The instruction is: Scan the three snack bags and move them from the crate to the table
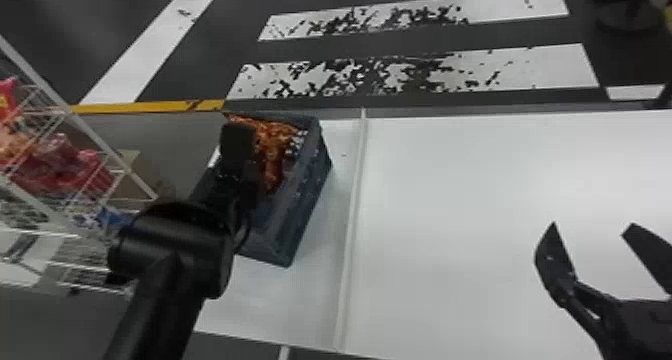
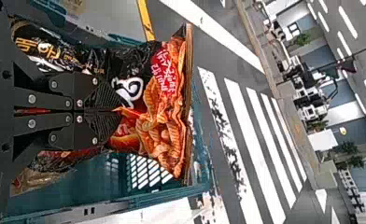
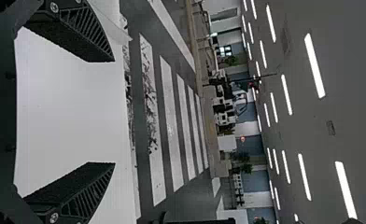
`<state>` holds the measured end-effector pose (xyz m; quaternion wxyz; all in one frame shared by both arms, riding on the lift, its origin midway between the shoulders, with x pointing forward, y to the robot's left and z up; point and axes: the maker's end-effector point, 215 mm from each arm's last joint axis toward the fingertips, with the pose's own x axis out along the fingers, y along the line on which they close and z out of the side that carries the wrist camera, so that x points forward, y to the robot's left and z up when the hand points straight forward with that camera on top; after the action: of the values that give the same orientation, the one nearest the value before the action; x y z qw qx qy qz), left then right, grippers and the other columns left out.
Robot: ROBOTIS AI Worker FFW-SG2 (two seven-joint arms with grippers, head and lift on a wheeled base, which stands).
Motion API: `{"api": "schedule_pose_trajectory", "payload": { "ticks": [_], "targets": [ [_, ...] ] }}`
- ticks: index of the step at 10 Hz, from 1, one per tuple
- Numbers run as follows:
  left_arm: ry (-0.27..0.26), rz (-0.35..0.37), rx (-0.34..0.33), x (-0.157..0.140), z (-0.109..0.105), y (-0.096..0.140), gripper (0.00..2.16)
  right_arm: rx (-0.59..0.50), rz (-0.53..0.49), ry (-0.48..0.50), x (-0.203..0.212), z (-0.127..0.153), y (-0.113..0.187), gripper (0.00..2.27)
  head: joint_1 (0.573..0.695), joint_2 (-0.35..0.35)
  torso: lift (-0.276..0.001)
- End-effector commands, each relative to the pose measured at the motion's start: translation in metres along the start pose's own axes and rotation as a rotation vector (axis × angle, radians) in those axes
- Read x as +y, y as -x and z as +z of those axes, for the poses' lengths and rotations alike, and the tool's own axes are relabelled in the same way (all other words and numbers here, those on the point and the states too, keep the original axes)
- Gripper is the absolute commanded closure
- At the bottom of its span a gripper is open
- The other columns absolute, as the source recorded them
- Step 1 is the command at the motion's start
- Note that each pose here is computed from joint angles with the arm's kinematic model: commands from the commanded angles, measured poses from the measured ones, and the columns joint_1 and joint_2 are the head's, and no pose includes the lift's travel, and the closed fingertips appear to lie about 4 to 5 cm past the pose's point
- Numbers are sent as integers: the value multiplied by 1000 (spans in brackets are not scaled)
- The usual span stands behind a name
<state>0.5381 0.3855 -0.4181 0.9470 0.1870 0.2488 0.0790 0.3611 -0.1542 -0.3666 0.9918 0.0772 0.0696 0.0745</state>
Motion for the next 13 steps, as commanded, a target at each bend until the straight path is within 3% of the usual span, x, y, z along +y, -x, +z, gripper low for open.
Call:
{"api": "schedule_pose_trajectory", "payload": {
  "ticks": [1,3,6,9,11,12,13],
  "targets": [
    [-2,32,-1,3,0,1,2142,-9,-2,-3,0,3,4,90,695,276,-62],
    [5,38,-20,-7,5,4,2142,-24,-5,-5,-1,7,7,90,695,286,-62],
    [33,44,-104,-4,46,25,2142,-41,-12,-3,-5,14,10,90,695,261,-62],
    [36,117,-200,18,90,70,2142,-47,-22,-20,-11,16,11,90,695,242,-62],
    [34,173,-232,36,108,97,2142,-58,-30,-22,-15,20,11,90,695,240,-62],
    [39,179,-260,37,120,109,2142,-59,-35,-22,-18,21,11,90,695,240,-62],
    [67,140,-291,28,132,124,2142,-65,-42,-27,-22,23,11,90,695,239,-62]
  ]
}}
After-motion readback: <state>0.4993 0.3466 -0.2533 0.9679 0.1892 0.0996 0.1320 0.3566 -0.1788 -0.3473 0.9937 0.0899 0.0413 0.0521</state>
